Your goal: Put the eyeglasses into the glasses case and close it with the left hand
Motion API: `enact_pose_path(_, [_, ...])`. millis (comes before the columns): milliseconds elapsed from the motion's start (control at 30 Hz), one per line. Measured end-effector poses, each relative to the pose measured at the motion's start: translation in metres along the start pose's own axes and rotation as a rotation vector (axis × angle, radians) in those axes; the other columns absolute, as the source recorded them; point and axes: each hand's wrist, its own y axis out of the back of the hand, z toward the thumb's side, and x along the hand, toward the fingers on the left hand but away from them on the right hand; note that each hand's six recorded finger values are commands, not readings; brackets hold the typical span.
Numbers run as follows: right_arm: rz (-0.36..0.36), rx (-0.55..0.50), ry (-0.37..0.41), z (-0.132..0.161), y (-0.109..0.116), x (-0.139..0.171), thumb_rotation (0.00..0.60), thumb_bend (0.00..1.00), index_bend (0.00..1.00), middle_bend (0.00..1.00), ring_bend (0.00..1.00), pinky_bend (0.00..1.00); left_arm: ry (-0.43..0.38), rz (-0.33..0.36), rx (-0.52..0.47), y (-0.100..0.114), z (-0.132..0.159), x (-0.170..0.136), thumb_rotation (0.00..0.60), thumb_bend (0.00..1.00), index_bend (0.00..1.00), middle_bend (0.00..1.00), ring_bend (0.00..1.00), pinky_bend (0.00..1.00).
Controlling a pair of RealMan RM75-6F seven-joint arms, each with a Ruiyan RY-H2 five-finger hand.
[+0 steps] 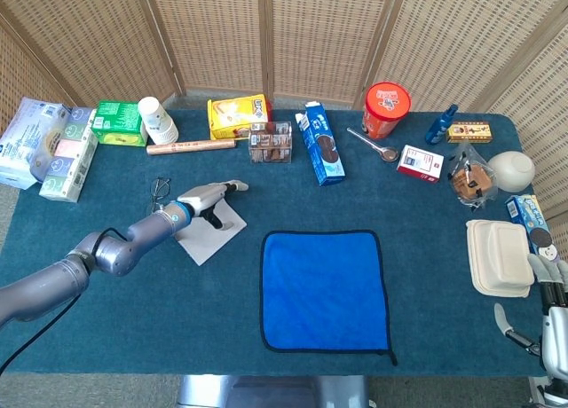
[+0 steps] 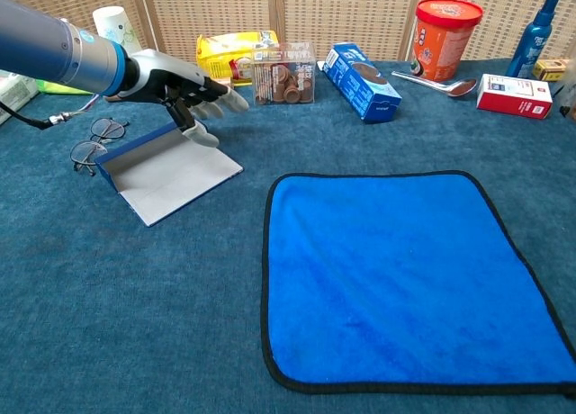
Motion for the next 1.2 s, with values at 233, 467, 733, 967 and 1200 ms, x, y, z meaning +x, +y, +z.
enact_pose_path(233, [-0.001, -0.002, 0.003, 0.000, 0.001, 0.001, 0.425, 0.34, 0.12, 0.13, 0.00, 0.06, -0.039, -0.007, 0.010, -0.004, 0.013, -0.004, 0.600, 0.33, 0.00, 0.00, 0.00, 0.00])
enact_pose_path(467, [0.001, -0.006, 0.011, 0.001, 0.001, 0.000, 0.425, 0.34, 0.12, 0.13, 0.00, 0.06, -0.019, 0.043, 0.017, 0.014, -0.003, -0.017, 0.600, 0.33, 0.00, 0.00, 0.00, 0.00])
enact_pose_path(733, [0.005, -0.008, 0.005, -0.002, -0.001, 0.000, 0.429, 0.34, 0.12, 0.13, 0.00, 0.06, 0.068, 0.062, 0.001, 0.022, -0.039, -0.021, 0.600, 0.34, 0.00, 0.00, 0.00, 0.00])
enact_pose_path(967, [0.005, -0.006, 0.003, -0.002, -0.001, 0.001, 0.427, 0.34, 0.12, 0.13, 0.00, 0.06, 0.107, 0.054, -0.036, 0.013, -0.055, -0.014, 0.600, 0.34, 0.00, 0.00, 0.00, 0.00])
enact_pose_path(1200, [-0.001, -0.005, -0.002, -0.004, 0.001, 0.004, 0.428, 0.34, 0.12, 0.13, 0.00, 0.06, 0.087, 0.025, -0.041, 0.001, -0.047, -0.011, 0.600, 0.34, 0.00, 0.00, 0.00, 0.00])
